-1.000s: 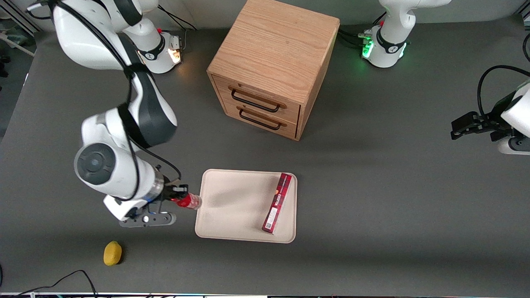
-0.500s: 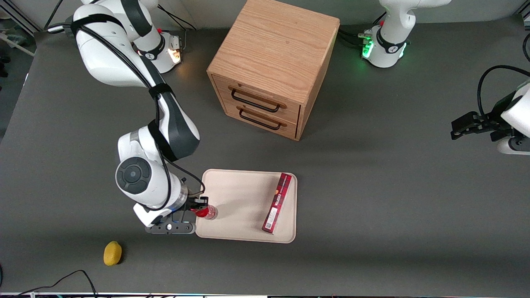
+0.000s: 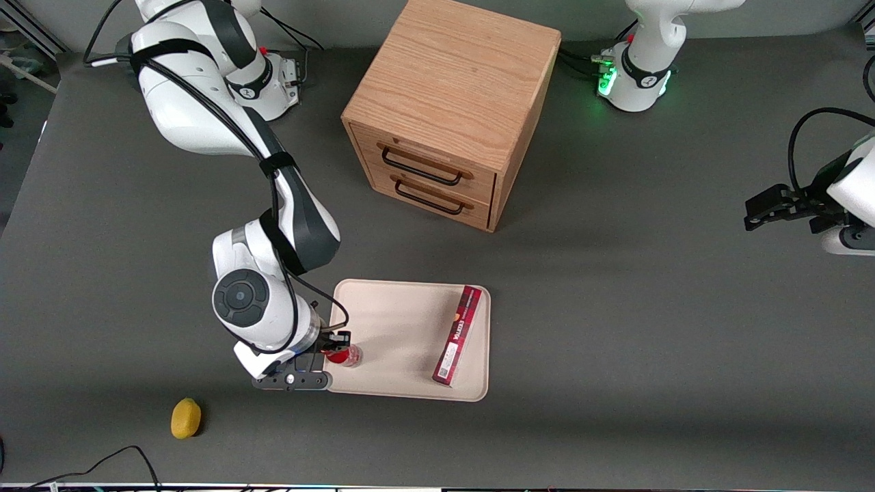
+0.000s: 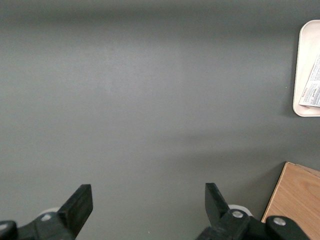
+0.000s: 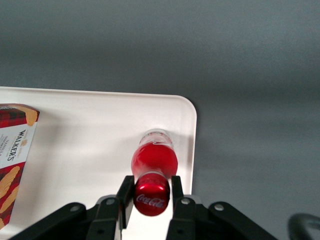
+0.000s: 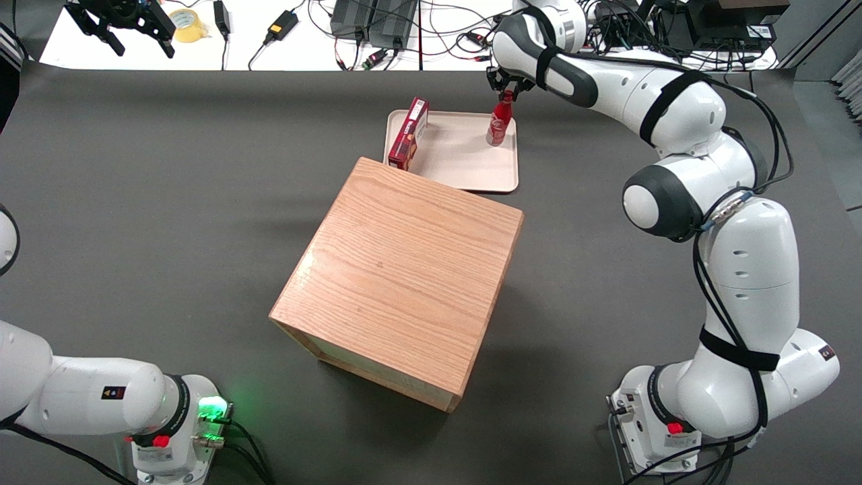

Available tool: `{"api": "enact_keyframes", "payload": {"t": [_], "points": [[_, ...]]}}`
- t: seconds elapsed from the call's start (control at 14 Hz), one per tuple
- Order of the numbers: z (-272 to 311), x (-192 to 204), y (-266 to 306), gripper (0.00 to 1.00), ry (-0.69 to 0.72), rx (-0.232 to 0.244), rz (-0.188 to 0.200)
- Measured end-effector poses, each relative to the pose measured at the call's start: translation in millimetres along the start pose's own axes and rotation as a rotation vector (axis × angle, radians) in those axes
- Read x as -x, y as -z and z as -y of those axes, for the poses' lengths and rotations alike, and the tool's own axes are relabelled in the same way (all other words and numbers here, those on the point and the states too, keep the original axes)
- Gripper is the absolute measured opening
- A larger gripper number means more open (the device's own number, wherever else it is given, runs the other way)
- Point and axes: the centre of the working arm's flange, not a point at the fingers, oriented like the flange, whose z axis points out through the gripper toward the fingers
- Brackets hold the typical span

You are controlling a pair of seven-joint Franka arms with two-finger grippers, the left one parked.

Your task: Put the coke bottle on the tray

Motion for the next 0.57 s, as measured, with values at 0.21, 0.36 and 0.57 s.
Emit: {"api": "enact_keyframes", "payload": {"t": [0.21,0.36,0.57], "points": [[-0.4,1.3,11.8,0.60,-0.001,0.002,0.004],[-5.7,13.6,32.5,0.82,0.000,0.019,0.038],[-25.8,58.7,91.2,1.00,0.009,0.034,0.064]]}}
